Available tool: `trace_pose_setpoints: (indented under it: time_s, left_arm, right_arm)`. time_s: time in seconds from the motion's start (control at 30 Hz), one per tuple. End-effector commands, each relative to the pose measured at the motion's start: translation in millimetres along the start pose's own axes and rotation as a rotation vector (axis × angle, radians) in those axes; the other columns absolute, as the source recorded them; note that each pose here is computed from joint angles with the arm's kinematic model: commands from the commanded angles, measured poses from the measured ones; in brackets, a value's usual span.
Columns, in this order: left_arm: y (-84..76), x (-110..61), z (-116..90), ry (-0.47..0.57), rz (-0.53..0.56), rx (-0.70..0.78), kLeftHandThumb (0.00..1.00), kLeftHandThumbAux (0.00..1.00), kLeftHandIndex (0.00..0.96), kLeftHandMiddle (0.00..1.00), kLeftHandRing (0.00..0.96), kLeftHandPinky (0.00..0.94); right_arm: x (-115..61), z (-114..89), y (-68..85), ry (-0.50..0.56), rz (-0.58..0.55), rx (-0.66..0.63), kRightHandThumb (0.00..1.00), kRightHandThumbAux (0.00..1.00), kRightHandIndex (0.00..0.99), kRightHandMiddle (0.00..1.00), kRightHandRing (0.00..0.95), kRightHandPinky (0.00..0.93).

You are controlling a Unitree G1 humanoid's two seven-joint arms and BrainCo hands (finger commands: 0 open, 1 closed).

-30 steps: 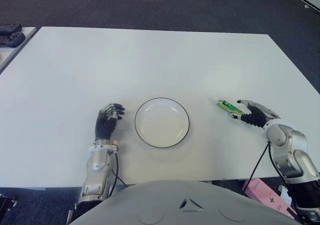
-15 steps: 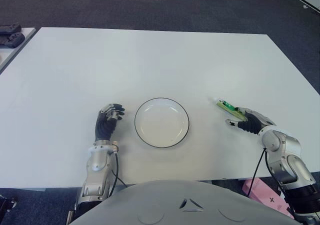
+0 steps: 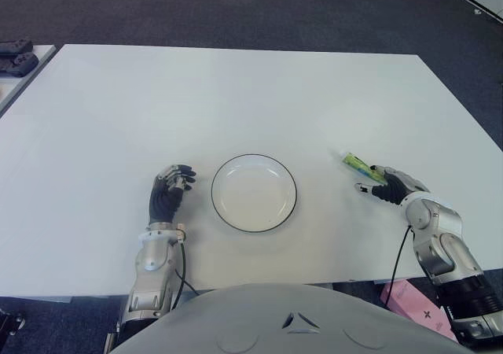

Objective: Put the toothpaste on the table into the plate.

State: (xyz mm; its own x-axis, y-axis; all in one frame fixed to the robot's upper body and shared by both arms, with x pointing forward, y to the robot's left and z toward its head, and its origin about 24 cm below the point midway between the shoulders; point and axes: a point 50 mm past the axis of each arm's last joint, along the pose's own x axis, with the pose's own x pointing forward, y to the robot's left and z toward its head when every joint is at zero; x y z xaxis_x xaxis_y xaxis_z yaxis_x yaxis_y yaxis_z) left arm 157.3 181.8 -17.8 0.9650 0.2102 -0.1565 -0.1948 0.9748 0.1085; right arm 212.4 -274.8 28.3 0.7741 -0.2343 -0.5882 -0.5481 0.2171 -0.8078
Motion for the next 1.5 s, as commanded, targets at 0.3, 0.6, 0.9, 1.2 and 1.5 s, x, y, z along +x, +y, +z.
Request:
trace_pose_setpoints:
  time_s: [0.3,0.6,0.9,1.2,1.5]
  left_arm:
    - [2.0,-7.0,-10,0.064,0.001,0.001,0.837,0.676,0.427,0.463,0.494,0.485]
    - [5.0,-8.0,-12,0.065,0.009,0.004,0.837,0.677,0.427,0.464,0.496,0.490]
    - [5.7,-9.4,-11,0.063,0.016,0.008,0.836,0.678,0.423,0.464,0.496,0.489]
    - [5.8,-9.8,-11,0.065,0.017,0.006,0.836,0.678,0.423,0.464,0.498,0.491]
    - [6.2,-9.2,-11,0.062,0.023,0.001,0.836,0.679,0.421,0.465,0.495,0.490]
  right_arm:
    - [41.1,4,62.9,0.084,0.198,-0.036,0.231,0.302,0.000,0.000,0.000,0.000]
    - [57.8,7,72.4,0.104,0.215,-0.088,0.209,0.307,0.000,0.000,0.000,0.000]
    - [69.9,7,77.9,0.113,0.200,-0.139,0.216,0.363,0.000,0.000,0.000,0.000]
    - [74.6,3,82.7,0.098,0.129,-0.117,0.247,0.377,0.000,0.000,0.000,0.000]
    - [74.5,-9,85.4,0.070,0.024,-0.001,0.476,0.469,0.022,0.092,0.139,0.263]
